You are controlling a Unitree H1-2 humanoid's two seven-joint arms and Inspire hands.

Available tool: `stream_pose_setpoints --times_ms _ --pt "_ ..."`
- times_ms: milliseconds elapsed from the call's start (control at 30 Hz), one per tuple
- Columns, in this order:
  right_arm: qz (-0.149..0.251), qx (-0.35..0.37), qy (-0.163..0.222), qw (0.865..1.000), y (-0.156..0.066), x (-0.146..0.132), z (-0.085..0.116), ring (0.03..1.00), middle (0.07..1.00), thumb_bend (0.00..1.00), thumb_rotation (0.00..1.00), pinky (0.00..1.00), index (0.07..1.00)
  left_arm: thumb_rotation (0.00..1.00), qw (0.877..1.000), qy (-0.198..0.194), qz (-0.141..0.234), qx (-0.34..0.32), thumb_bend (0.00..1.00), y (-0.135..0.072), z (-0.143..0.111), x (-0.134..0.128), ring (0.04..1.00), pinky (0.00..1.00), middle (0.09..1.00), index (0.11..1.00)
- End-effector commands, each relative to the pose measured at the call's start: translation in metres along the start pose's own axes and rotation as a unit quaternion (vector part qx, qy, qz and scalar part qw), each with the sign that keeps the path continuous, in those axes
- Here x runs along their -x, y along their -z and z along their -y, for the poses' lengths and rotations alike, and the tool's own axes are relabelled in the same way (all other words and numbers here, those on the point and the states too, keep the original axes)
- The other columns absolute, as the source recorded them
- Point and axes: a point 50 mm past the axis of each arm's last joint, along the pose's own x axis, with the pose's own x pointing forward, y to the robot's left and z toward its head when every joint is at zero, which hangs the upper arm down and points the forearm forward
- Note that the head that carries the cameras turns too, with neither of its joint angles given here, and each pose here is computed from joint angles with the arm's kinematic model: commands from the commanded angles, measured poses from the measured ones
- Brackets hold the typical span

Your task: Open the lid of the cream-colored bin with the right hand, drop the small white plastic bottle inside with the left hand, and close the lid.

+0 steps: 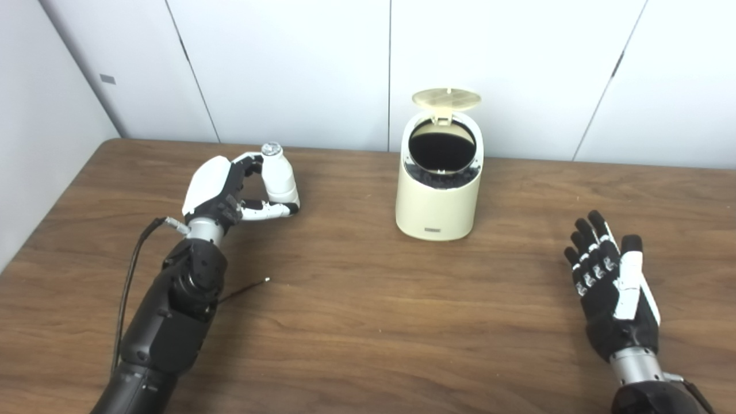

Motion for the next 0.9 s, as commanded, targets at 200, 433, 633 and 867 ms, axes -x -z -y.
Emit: stream_pose_setpoints --times_ms 200,433,633,867 --pt "0.038 -0.001 -0.011 0.999 -0.014 -0.008 -0.006 1.000 0.973 0.63 1.00 1.00 0.977 0.24 0.999 -0.033 0.032 0.004 0.88 -0.013 -0.023 -0.017 0.757 0.67 0.717 0.779" --pt "0.038 0.000 -0.009 0.999 -0.016 -0.009 -0.008 0.996 0.964 0.63 1.00 1.00 0.976 0.20 0.999 -0.028 0.029 0.033 0.83 -0.011 -0.019 -0.022 0.628 0.56 0.637 0.735" --pt "0.038 0.001 -0.009 0.999 -0.014 -0.008 -0.008 1.000 0.964 0.64 1.00 1.00 0.978 0.03 0.997 -0.026 0.030 0.073 0.73 -0.013 -0.014 -0.026 0.506 0.44 0.560 0.656" --pt "0.042 0.005 -0.003 0.999 -0.016 -0.007 -0.007 0.993 0.950 0.62 0.99 0.99 0.969 0.00 0.993 -0.016 0.038 0.109 0.52 -0.010 -0.004 -0.028 0.410 0.33 0.456 0.533"
